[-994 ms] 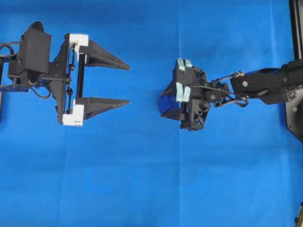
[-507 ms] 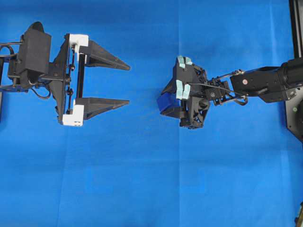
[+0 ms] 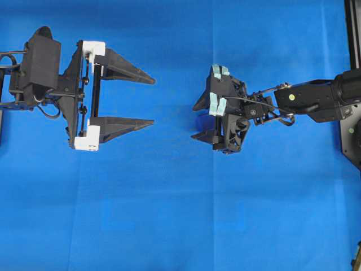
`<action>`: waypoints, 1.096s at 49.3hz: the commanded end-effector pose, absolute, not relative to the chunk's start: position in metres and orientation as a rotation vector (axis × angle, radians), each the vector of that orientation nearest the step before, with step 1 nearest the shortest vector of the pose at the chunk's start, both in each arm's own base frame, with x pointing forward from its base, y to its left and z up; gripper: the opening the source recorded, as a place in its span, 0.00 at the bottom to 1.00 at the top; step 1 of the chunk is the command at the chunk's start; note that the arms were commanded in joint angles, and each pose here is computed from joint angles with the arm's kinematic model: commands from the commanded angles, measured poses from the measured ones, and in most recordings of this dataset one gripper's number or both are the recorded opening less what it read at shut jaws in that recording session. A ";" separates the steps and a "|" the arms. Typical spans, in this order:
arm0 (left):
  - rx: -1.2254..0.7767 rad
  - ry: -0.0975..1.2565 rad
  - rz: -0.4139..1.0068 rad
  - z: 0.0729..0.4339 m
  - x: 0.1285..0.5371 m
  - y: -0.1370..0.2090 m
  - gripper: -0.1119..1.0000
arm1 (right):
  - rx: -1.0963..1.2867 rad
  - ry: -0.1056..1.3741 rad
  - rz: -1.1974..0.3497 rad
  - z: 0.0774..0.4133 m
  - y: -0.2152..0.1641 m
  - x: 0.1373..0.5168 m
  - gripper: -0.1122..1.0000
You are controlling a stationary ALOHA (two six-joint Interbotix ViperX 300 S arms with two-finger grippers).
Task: Handover the blue block to the right arm after grasping it with the left arm, then place it in the designated position.
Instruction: 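Lower the cube onto the table and open the right gripper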
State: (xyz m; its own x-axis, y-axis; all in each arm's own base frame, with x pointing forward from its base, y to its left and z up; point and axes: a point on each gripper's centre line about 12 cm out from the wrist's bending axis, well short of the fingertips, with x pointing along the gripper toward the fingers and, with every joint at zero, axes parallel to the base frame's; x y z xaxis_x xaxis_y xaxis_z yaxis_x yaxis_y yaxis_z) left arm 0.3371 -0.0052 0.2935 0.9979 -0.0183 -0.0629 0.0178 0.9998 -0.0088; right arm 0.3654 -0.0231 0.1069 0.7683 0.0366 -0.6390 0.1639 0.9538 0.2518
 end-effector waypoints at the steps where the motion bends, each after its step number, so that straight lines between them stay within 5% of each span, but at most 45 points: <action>1: -0.005 0.025 -0.020 0.306 0.339 -0.006 0.94 | 0.307 0.657 -0.067 0.117 -0.024 0.372 0.92; 21: -0.005 0.022 -0.022 0.307 0.339 -0.006 0.94 | 0.292 0.631 -0.067 0.136 -0.021 0.373 0.90; 54: -0.007 0.020 -0.020 0.307 0.340 -0.006 0.94 | 0.211 0.564 -0.149 0.242 -0.011 0.343 0.90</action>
